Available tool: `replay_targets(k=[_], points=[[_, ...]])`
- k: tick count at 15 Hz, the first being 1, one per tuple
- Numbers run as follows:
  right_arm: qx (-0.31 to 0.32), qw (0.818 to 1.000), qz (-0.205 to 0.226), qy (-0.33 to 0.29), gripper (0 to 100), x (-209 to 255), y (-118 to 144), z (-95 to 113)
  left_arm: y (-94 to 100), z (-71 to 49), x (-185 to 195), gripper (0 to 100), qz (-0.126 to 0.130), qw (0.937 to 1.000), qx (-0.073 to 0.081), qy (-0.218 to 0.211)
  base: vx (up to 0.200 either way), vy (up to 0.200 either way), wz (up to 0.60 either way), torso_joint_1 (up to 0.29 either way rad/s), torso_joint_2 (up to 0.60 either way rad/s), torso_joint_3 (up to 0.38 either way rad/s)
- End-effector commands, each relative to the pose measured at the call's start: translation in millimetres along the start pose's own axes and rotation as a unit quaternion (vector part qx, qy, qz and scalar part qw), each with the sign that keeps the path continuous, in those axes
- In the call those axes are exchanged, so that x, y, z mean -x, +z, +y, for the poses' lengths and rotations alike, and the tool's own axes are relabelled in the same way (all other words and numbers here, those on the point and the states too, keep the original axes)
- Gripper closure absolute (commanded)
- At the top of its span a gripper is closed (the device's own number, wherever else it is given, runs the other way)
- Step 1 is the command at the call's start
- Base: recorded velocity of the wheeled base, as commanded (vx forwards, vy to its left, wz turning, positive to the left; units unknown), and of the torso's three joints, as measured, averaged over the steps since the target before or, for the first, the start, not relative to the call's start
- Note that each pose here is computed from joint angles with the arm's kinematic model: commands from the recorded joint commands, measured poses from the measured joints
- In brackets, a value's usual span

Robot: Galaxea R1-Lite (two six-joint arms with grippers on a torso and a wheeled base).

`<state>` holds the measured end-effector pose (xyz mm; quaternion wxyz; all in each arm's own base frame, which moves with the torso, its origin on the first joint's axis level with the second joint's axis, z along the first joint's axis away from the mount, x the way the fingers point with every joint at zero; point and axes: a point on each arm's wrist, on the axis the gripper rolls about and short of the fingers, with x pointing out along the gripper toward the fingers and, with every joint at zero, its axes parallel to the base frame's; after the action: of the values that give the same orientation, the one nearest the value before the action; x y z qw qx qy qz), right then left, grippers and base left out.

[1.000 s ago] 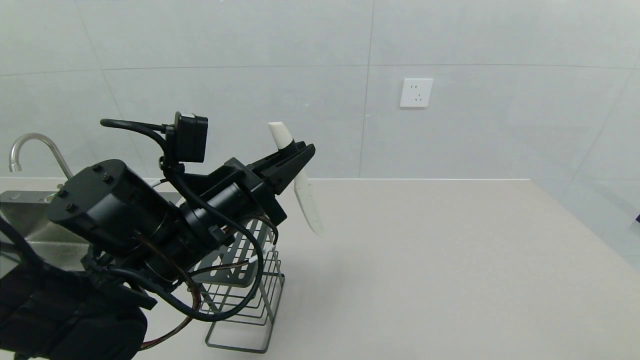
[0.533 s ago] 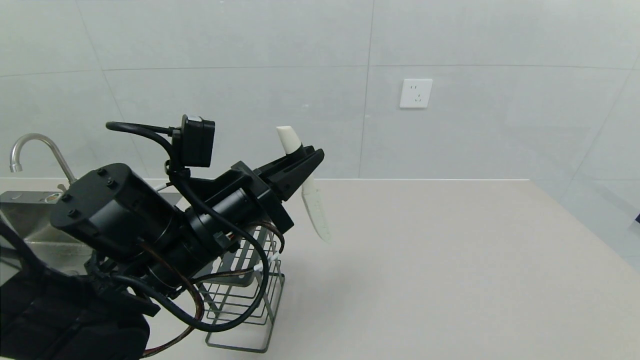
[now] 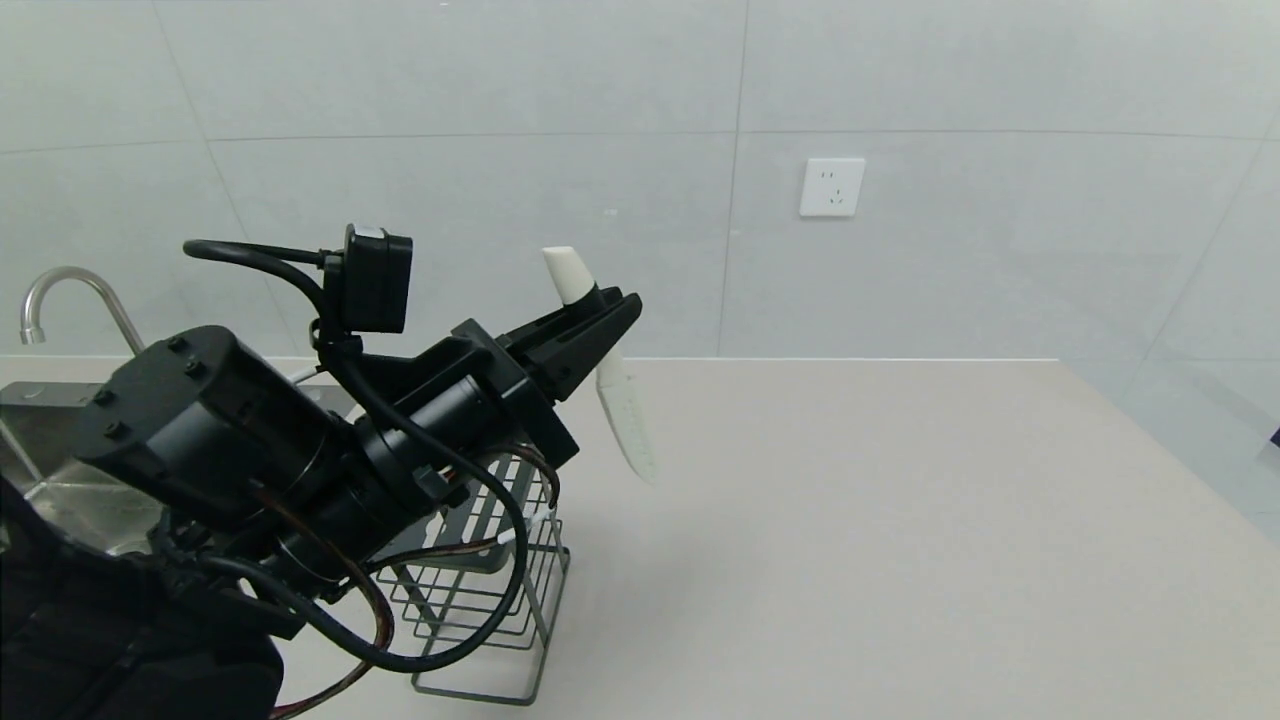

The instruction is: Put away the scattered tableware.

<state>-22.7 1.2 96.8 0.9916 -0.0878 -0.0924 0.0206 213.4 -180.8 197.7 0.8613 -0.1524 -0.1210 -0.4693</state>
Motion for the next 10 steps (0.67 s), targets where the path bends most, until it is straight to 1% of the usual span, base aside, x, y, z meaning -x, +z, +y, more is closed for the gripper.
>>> replay_targets(k=[1,2,3,5,6,7,8,9,10], points=[[-0.029,0.998,0.057,-0.014,0,2.9,-13.6,1.5,4.7,0.6,1.9,100,-0.007,0.9999,-0.014,0.002,0.000,0.000,0.00,0.000,0.00,0.000],[-0.037,0.997,0.064,-0.013,100,3.0,-14.9,1.8,7.5,0.1,5.6,100,-0.008,0.9995,-0.031,0.004,0.000,0.000,0.00,0.000,0.00,0.000],[-0.043,0.997,0.061,-0.014,100,3.0,-14.5,1.7,11.1,-1.9,10.3,100,-0.011,0.9992,-0.038,0.004,0.000,0.000,0.00,0.000,0.00,0.000],[-0.057,0.996,0.070,-0.014,100,3.2,-16.3,2.1,15.9,-4.7,16.6,100,-0.014,0.9991,-0.040,0.004,0.000,0.000,0.00,0.000,0.00,0.000],[-0.063,0.994,0.093,-0.011,100,4.0,-20.9,2.9,23.5,-3.9,21.2,100,-0.025,0.9985,-0.047,0.009,0.000,0.000,0.00,0.000,0.00,0.000],[-0.066,0.994,0.091,-0.012,100,3.9,-20.6,2.8,31.2,-0.2,24.9,100,-0.036,0.9975,-0.058,0.019,0.000,0.000,0.00,0.000,0.00,0.000],[-0.077,0.993,0.093,-0.016,100,4.0,-20.9,2.7,40.7,7.3,30.5,100,-0.048,0.9951,-0.079,0.036,0.000,0.000,0.00,0.000,0.00,0.000],[-0.086,0.992,0.094,-0.023,100,4.0,-21.1,2.5,46.7,13.1,35.8,100,-0.049,0.9934,-0.089,0.052,0.000,0.000,0.00,0.000,0.00,0.000],[-0.088,0.991,0.094,-0.024,100,4.0,-21.1,2.4,51.0,15.8,39.5,100,-0.049,0.9926,-0.093,0.061,0.000,0.000,0.00,0.000,0.00,0.000]])
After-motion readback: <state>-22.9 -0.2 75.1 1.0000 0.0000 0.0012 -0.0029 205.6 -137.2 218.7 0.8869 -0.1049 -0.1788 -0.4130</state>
